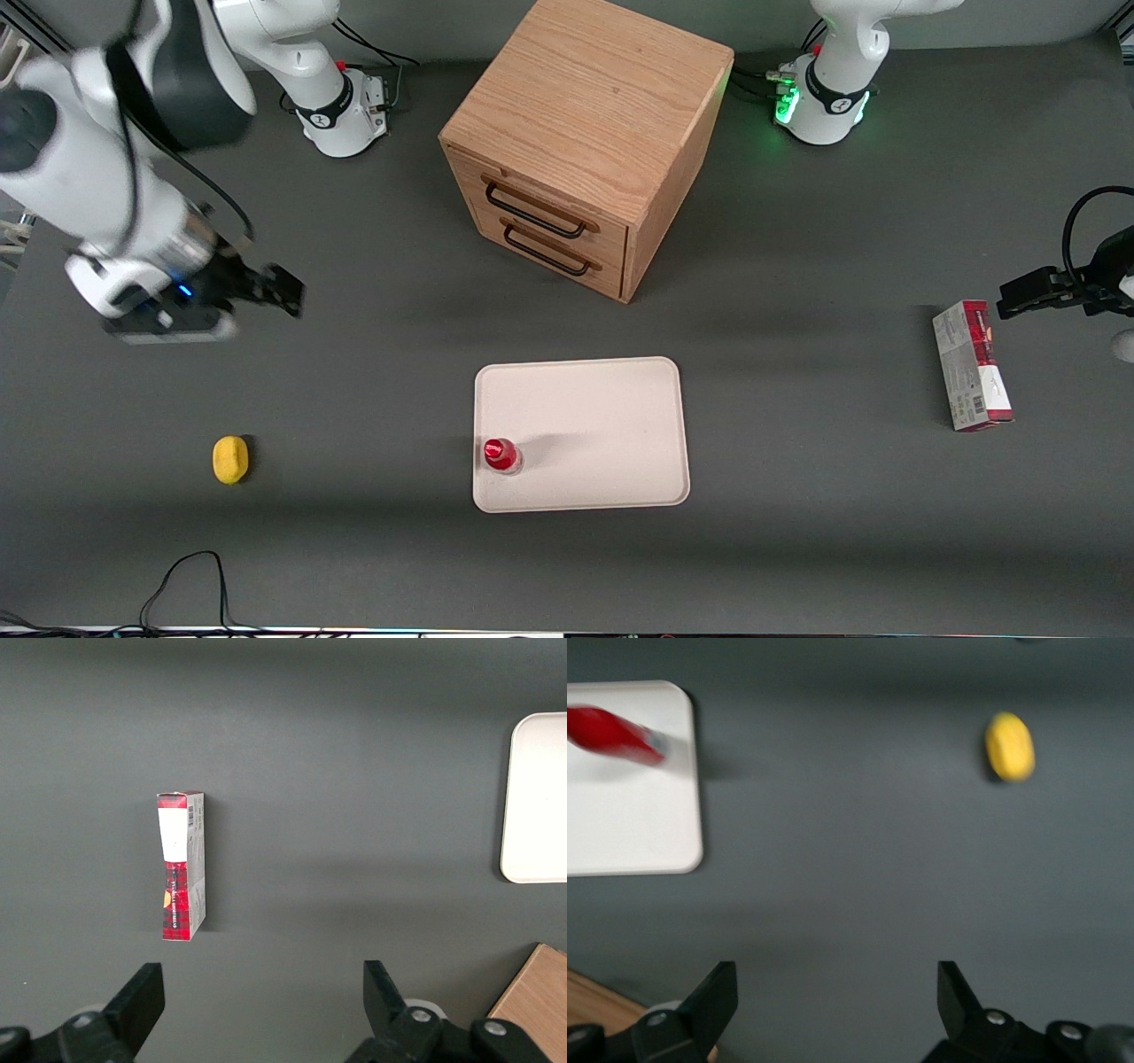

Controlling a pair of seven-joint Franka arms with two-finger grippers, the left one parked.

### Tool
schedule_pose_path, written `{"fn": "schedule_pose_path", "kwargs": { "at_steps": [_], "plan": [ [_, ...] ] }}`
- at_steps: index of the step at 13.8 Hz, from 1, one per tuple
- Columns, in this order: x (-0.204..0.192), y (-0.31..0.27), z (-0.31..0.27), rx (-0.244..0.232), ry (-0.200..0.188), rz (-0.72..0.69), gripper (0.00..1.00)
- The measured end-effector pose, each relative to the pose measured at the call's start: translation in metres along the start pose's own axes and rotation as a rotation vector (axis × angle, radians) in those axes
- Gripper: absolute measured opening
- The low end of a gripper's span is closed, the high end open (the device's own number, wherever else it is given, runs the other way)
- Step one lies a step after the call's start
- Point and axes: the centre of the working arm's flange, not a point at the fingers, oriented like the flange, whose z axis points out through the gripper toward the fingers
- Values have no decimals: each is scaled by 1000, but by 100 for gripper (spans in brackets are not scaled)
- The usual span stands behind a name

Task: Place coke bottle on tray
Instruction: 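Open the right gripper and raise it away from the bottle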

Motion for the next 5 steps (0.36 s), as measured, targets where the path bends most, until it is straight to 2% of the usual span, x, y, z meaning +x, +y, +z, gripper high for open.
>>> {"fn": "schedule_pose_path", "kwargs": {
  "at_steps": [2, 5],
  "plan": [
    [-30, 22, -23, 3, -15, 20, 100],
    [-40, 40, -47, 7, -26, 19, 100]
  ]
}}
